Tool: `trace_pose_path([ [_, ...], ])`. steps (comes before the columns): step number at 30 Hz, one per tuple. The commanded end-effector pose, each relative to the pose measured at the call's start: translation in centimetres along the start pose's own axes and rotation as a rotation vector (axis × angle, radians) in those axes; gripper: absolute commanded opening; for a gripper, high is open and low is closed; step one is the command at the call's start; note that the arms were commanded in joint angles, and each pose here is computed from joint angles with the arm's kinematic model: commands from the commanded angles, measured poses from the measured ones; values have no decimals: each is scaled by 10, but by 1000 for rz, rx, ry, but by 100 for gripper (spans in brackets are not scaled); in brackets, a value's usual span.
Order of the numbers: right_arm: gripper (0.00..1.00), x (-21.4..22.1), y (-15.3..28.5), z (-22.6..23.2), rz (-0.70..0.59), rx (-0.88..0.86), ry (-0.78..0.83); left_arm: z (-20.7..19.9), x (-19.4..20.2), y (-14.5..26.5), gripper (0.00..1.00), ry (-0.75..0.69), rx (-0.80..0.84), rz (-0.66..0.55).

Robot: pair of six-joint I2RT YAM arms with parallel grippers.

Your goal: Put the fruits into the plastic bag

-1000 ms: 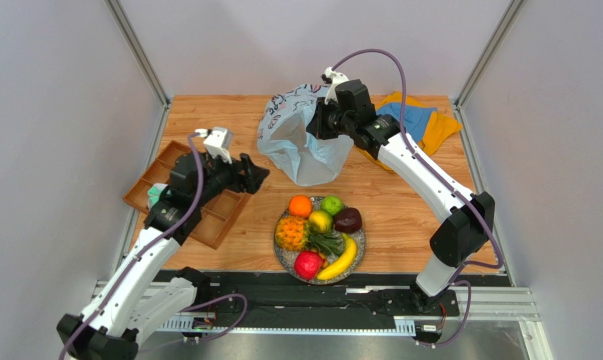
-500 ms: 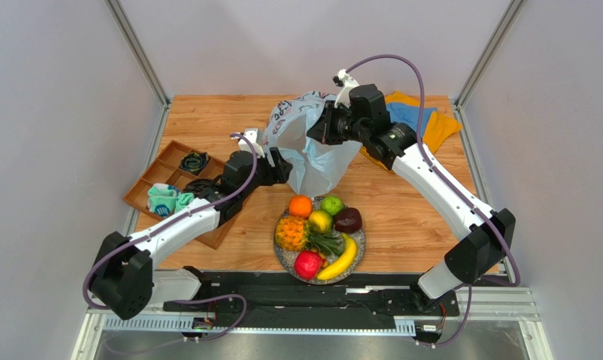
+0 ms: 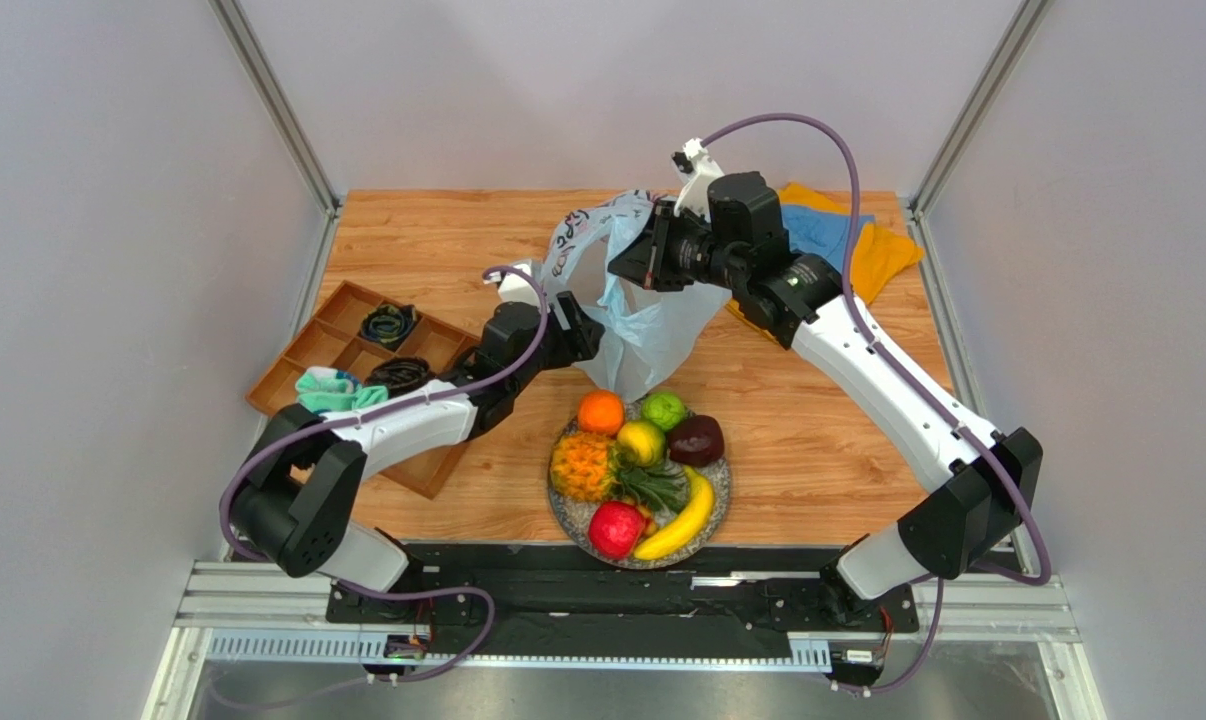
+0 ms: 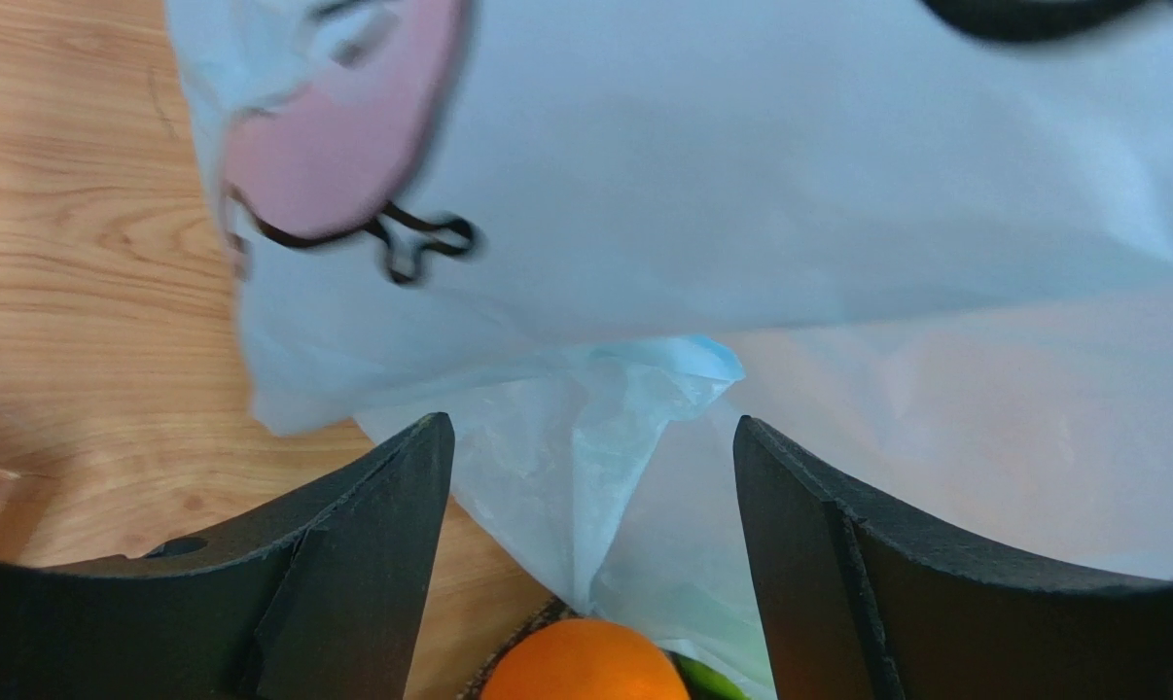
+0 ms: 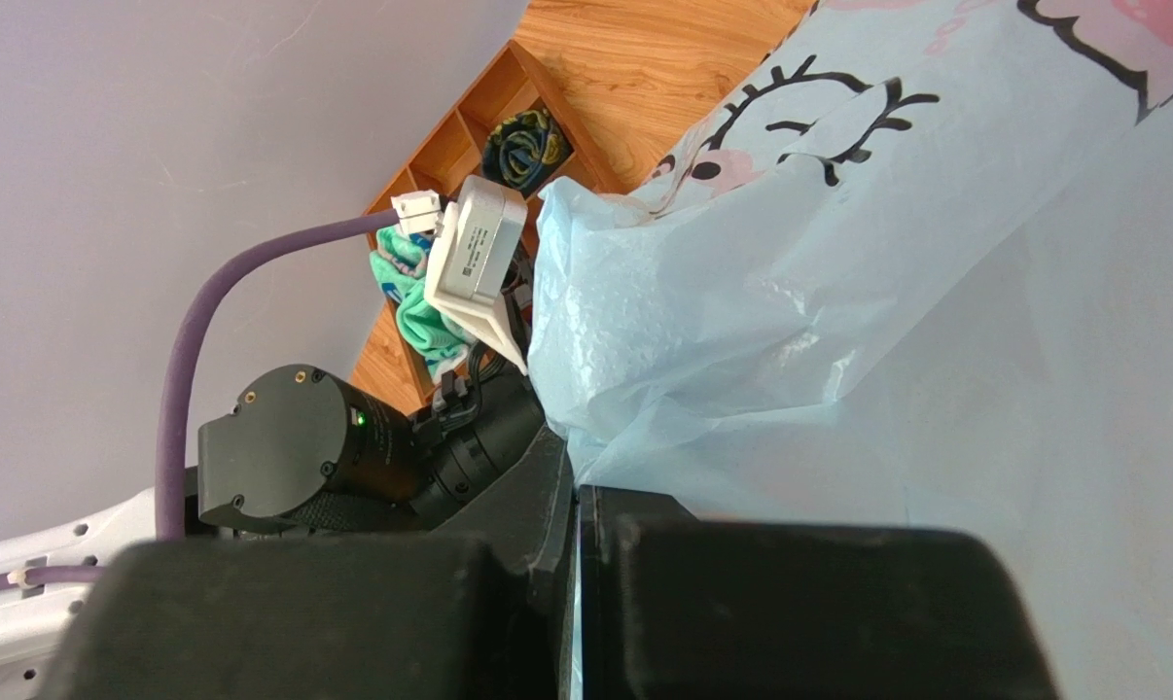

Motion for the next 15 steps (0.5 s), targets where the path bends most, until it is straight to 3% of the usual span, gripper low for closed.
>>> trace_pose_path([
  [1,0,-9,7,12,-51,-54,3,-31,-13,-2,80,52,81,-69],
  [15,0,-4,11,18,-47,-115,-15,-30,9,-39,81,95,42,1],
])
Point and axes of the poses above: each gripper's point midway between its finger pads, its own y axis back along the fingers, its own z axis along the line the jaws close on, x = y × z, the point moved 8 cm from there along y, back along the fingers, and after that the axes turned 1 degree about y, right-handed, at the moved point
